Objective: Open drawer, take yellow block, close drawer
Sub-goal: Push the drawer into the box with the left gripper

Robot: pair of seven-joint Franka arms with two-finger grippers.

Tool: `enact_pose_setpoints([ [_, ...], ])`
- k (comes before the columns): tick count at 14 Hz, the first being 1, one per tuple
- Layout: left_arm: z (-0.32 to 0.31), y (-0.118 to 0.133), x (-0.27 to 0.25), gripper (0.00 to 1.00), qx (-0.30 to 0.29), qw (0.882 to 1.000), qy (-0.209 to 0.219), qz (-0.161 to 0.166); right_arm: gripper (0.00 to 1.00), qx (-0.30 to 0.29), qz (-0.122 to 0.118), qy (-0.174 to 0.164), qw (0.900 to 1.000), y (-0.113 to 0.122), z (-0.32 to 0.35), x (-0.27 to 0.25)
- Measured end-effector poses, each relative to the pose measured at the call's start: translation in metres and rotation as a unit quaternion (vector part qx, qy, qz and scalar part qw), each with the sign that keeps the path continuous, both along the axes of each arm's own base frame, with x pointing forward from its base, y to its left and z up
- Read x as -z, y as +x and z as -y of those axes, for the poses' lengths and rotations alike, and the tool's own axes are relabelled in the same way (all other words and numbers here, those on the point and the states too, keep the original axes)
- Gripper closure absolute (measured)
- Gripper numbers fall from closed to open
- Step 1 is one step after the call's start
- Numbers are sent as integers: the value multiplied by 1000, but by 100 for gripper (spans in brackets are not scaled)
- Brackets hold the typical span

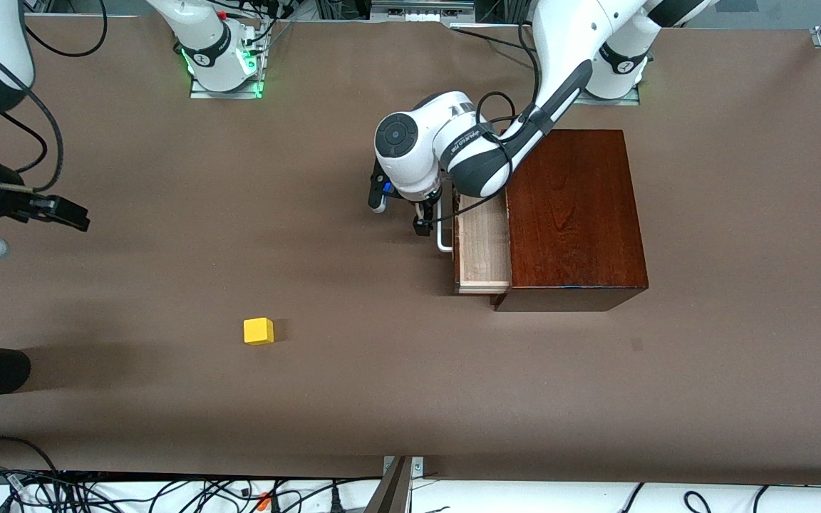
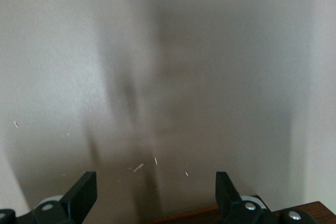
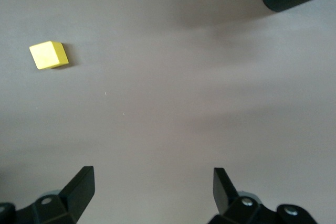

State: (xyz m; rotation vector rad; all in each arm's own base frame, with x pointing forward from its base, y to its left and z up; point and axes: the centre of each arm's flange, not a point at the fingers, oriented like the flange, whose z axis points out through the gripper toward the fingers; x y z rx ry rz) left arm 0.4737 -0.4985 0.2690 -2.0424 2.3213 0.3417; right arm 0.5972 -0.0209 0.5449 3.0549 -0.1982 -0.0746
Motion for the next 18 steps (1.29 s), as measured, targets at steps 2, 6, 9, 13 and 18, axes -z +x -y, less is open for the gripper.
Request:
enact_pose_setpoints([
  [2,-7,4,2,0,-5,1000,10,-2,0,-1,4,-4,1000,-22,-2,-13],
  [6,-14,8,4,0,-13,1000,23,-5,0,-29,21,-9,999,-49,-4,-41],
  [9,-32,21,0,0,-27,999,36,-6,0,-38,21,-7,999,-51,7,-42],
  [13,-47,35,-4,0,-43,998,38,-7,0,-46,22,-4,999,-50,2,-43],
  [18,-67,49,-3,0,-60,997,46,-13,0,-47,10,-3,999,-53,-1,-43],
])
